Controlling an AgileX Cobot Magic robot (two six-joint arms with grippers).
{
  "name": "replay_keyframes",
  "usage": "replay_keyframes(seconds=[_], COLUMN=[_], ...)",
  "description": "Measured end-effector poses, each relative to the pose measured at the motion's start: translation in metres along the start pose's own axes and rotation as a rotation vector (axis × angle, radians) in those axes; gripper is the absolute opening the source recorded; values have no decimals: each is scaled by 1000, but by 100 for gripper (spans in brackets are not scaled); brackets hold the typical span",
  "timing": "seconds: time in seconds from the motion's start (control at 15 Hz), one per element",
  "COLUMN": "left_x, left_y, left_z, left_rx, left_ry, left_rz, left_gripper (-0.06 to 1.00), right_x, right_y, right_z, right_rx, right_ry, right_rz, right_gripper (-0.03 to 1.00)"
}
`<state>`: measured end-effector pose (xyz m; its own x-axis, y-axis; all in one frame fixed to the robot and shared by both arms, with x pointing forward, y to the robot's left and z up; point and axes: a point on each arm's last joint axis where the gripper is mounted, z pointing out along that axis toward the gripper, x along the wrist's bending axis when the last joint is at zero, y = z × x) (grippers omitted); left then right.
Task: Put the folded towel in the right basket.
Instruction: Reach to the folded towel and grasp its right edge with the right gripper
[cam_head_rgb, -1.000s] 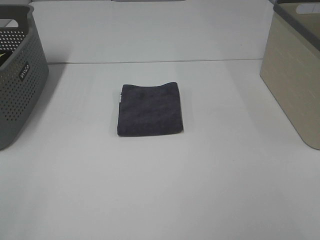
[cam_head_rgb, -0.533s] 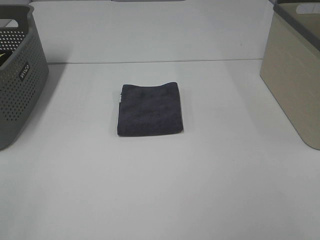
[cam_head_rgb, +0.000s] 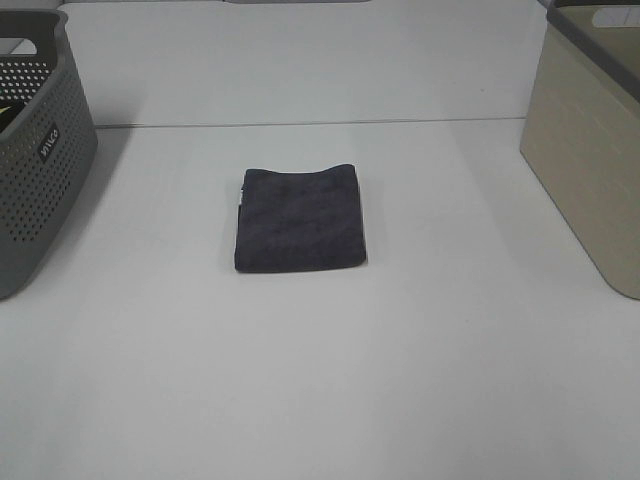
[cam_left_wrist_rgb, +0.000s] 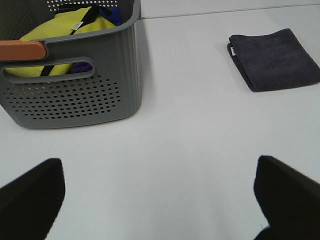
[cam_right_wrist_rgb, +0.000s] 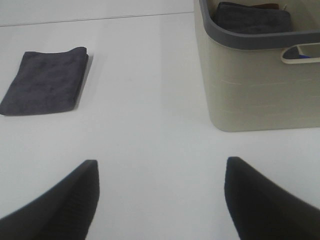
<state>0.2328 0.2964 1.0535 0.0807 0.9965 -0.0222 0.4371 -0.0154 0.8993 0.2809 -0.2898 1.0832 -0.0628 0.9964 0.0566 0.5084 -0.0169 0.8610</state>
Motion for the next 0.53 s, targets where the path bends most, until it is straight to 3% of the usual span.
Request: replay_keyframes(seconds=[0.27,0.53], left_x=[0,0], left_y=[0,0], left_z=[0,0], left_rx=[0,0], left_ry=[0,0], left_rz=[0,0], left_gripper=[98,98], right_x=[1,-3], right_y=[65,141], right_z=[42,102], right_rx=[133,216], right_ry=[67,108], right_rz=[57,-18], right_gripper=[68,67])
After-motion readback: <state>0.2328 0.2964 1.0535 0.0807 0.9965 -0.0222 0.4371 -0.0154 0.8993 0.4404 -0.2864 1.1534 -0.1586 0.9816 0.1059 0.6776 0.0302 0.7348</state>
